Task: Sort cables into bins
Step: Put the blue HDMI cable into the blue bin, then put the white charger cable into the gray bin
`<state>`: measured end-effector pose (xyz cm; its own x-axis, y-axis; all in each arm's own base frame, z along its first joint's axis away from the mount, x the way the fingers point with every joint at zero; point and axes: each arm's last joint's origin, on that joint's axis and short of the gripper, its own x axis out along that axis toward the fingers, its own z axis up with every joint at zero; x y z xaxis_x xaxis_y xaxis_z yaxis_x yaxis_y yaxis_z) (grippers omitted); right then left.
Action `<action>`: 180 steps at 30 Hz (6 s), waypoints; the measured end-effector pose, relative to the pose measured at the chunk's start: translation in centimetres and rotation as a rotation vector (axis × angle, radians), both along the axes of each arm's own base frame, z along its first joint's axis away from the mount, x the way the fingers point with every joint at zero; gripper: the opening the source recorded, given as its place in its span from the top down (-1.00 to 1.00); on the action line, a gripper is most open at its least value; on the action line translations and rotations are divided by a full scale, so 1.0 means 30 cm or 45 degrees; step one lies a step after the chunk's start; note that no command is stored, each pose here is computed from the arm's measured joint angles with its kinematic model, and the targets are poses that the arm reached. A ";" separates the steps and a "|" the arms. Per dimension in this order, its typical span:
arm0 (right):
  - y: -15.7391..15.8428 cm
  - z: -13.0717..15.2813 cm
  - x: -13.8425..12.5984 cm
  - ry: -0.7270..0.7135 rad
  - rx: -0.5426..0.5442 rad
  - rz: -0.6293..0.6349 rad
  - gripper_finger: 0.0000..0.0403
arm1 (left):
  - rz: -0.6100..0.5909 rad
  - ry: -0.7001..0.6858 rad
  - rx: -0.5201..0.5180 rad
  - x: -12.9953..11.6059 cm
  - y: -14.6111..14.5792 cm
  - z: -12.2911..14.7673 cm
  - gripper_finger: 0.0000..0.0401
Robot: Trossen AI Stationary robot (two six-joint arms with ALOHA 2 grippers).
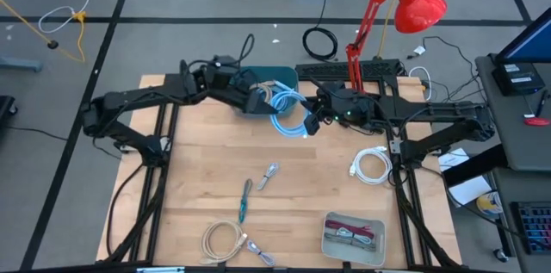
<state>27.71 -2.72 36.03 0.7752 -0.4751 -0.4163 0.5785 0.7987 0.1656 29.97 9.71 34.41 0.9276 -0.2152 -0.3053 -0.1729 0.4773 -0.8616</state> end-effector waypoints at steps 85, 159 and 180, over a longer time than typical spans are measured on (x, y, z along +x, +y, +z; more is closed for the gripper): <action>0.188 0.139 -0.096 -0.276 -0.078 0.409 0.28 | 0.587 0.559 -0.037 -0.055 0.458 -0.372 0.26; 0.396 -0.261 -0.138 -0.107 0.561 0.493 0.31 | -0.289 0.933 0.755 0.113 -0.577 -0.439 0.37; 0.397 -0.260 -0.139 -0.113 0.574 0.482 0.31 | -0.328 0.949 0.561 0.099 -0.554 -0.638 0.37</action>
<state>23.54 9.20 28.22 0.8972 0.0496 -0.4388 0.2357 0.7865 0.5709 32.95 -6.92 15.26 0.3958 -0.1100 -0.9117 -0.4553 0.8387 -0.2989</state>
